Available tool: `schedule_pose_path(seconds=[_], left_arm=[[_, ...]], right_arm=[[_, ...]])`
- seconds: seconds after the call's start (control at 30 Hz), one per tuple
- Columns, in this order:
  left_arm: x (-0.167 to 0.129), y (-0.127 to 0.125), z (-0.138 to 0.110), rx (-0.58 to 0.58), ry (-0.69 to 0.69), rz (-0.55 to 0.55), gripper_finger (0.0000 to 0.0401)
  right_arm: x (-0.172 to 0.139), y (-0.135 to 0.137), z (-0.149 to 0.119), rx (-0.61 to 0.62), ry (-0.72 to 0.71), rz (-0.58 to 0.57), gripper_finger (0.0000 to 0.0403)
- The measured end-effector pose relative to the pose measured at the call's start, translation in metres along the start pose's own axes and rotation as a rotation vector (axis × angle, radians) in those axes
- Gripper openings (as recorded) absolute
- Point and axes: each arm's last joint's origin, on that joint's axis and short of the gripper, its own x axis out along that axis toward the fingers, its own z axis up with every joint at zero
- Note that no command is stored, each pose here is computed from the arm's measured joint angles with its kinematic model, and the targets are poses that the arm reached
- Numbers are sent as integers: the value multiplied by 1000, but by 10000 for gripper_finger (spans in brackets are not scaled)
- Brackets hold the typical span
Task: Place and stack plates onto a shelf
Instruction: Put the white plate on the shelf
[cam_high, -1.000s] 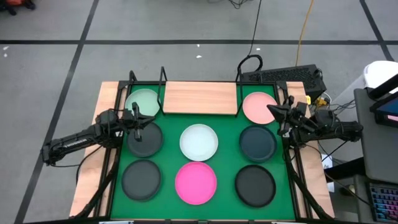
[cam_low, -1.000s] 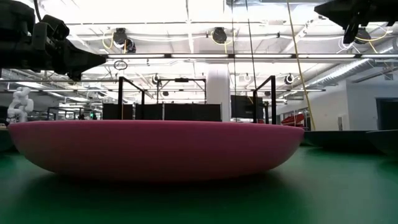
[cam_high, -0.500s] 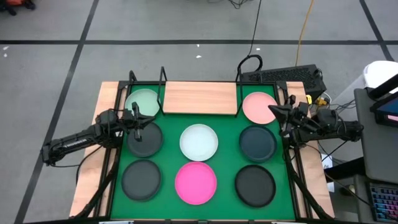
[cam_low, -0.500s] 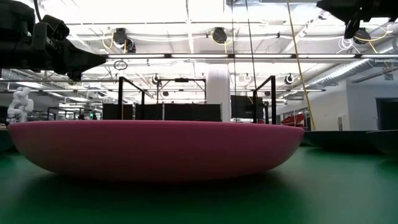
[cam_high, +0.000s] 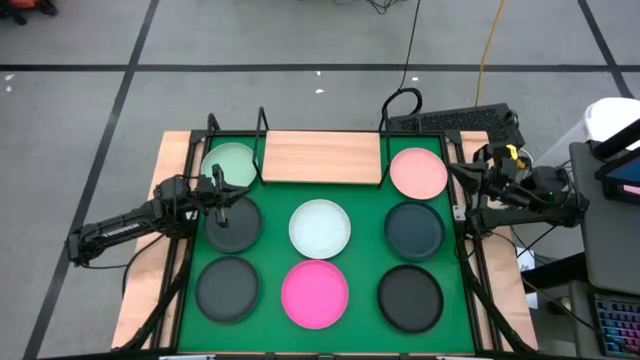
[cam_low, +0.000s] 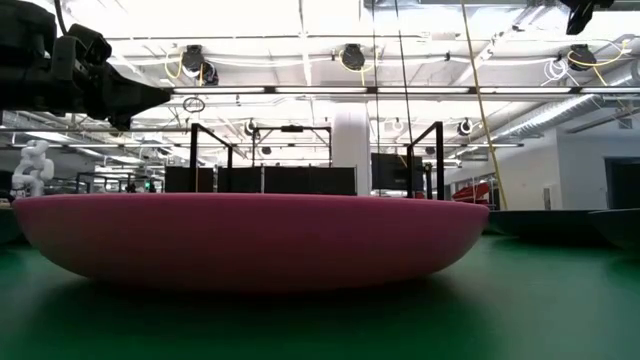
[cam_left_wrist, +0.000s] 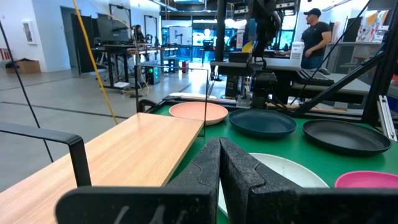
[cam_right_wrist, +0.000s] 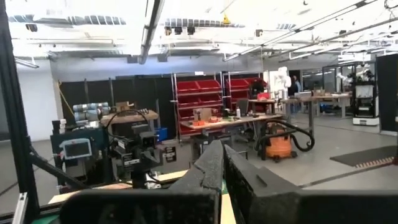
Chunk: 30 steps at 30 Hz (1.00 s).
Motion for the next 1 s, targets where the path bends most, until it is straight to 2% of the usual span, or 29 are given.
schedule_pose_path(seconds=[0.2, 0.5, 0.6, 0.8, 1.0], left_arm=[[0, 0, 0, 0, 0, 0, 10], [0, 0, 0, 0, 0, 0, 10], [0, 0, 0, 0, 0, 0, 10], [0, 0, 0, 0, 0, 0, 10], [0, 0, 0, 0, -1, 1, 10]], right_arm=[[0, -3, -1, -32, 9, -107, 0], [3, -3, -6, -21, -19, -164, 0], [8, -1, -17, -23, -21, -159, 0], [15, 3, -53, -26, 70, -149, 0], [14, 5, -92, -65, 129, -78, 0]])
